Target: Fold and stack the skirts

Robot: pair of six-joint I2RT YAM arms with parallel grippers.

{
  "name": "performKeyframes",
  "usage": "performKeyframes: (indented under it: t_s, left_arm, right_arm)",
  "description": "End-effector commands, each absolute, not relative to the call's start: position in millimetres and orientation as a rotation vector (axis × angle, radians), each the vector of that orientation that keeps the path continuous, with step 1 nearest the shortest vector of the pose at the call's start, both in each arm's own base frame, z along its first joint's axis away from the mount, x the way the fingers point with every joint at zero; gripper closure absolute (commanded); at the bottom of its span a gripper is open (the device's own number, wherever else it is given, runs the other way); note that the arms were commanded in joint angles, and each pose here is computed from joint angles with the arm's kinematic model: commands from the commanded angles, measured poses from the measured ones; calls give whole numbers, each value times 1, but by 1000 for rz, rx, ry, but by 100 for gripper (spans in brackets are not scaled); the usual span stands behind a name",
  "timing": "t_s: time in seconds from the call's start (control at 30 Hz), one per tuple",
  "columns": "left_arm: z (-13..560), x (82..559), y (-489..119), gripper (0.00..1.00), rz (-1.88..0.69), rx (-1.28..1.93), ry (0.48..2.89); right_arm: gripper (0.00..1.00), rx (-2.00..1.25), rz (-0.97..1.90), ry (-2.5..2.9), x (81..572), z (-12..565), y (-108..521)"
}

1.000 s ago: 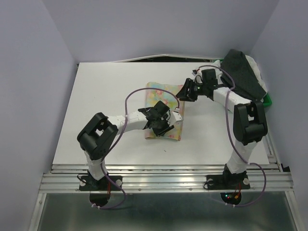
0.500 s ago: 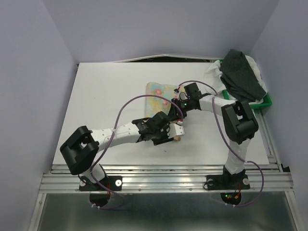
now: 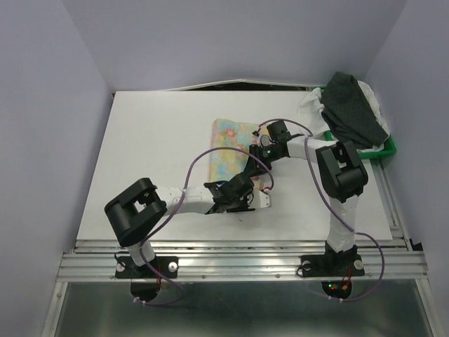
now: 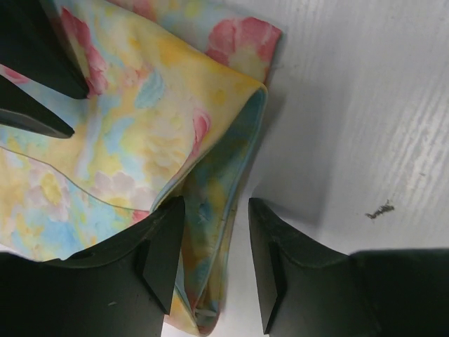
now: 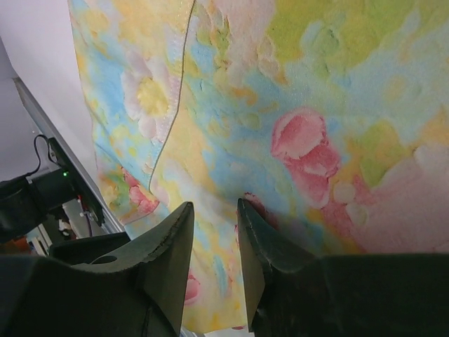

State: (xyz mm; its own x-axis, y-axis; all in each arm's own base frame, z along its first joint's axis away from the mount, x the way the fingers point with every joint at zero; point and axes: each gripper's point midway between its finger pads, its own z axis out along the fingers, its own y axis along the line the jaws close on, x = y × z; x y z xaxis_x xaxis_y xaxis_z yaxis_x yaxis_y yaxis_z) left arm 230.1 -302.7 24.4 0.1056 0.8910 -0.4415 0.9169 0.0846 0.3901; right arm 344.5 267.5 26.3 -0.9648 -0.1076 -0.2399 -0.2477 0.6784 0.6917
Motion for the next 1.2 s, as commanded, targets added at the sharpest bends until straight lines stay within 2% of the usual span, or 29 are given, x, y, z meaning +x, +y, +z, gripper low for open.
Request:
performKeyframes:
  t_s: [0.0,0.2,0.3,0.47,0.63,0.77,0.93,1.17]
  left_arm:
    - [-1,230,-286,47,21,1896,1742]
    - [-7,240,-286,53,2,1923,1786]
    - [0,232,-282,50,-34,1941,1788]
    - [49,200,-288,47,-242,1913,1766]
    - [82,205,-285,46,-226,1848,1783]
    - [71,220,-279,45,-122,1853,1764]
    - [23,230,-262,45,-37,1944,1809]
    - [-1,243,-270,46,-40,1982,1797]
  right_arm:
    - [62,-299,948,2829,340,-22,246]
    - [65,-294,923,2847,342,-29,244]
    - [65,-301,923,2853,342,-30,244]
    - [65,-307,931,2855,342,-27,245]
    - [65,-313,937,2851,341,-23,245]
    - [65,-317,943,2852,339,-22,245]
    - [65,-324,933,2852,338,-23,243]
    - [65,-336,935,2853,338,-22,244]
